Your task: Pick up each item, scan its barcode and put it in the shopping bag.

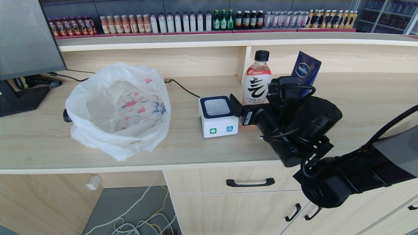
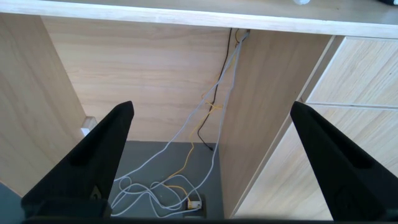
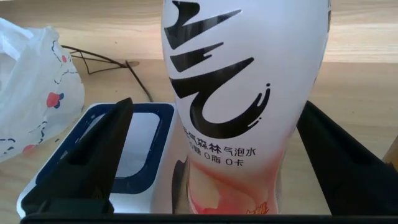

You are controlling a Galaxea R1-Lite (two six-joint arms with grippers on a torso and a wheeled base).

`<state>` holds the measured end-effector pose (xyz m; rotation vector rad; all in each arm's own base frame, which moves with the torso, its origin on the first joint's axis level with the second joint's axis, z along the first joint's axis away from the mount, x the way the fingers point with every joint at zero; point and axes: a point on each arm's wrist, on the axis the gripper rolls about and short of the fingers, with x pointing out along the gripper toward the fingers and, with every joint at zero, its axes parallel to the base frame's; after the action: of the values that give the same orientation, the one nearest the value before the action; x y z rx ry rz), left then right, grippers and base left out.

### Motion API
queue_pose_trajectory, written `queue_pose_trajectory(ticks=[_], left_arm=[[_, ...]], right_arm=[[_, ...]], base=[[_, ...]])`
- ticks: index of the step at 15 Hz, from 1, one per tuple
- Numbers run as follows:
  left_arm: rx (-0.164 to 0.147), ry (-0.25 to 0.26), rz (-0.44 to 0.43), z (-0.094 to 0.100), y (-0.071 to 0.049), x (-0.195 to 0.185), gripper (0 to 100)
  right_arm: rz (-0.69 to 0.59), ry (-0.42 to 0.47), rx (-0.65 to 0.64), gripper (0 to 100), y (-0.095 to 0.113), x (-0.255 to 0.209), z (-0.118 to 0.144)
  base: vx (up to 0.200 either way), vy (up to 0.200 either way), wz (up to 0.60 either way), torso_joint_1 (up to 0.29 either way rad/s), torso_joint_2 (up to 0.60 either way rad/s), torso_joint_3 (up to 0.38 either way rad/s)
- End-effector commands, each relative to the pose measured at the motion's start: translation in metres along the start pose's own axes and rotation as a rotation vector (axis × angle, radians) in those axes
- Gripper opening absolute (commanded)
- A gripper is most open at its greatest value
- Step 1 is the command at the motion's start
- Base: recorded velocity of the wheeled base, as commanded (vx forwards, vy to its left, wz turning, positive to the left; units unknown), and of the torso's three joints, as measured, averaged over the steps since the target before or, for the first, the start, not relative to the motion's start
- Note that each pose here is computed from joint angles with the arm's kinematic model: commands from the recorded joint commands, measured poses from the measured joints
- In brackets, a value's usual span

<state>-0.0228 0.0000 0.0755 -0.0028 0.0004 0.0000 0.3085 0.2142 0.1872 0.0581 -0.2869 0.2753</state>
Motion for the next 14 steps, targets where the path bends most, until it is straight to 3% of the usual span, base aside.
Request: queue_pose_trajectory(ticks=[1,14], left_arm=[[0.000,0.000,0.000,0.000,0.000,0.000,100],[0.000,0.000,0.000,0.000,0.000,0.000,100]], right_arm=[[-0.006,-0.001,-0.004,100,-0.003,0.005,-0.003],[0.013,-0.031,-0.003,100,-0.007,0.016,-0.003]], base=[[0.000,0.000,0.00,0.000,0.00,0.000],[0.000,0.000,0.00,0.000,0.00,0.000]])
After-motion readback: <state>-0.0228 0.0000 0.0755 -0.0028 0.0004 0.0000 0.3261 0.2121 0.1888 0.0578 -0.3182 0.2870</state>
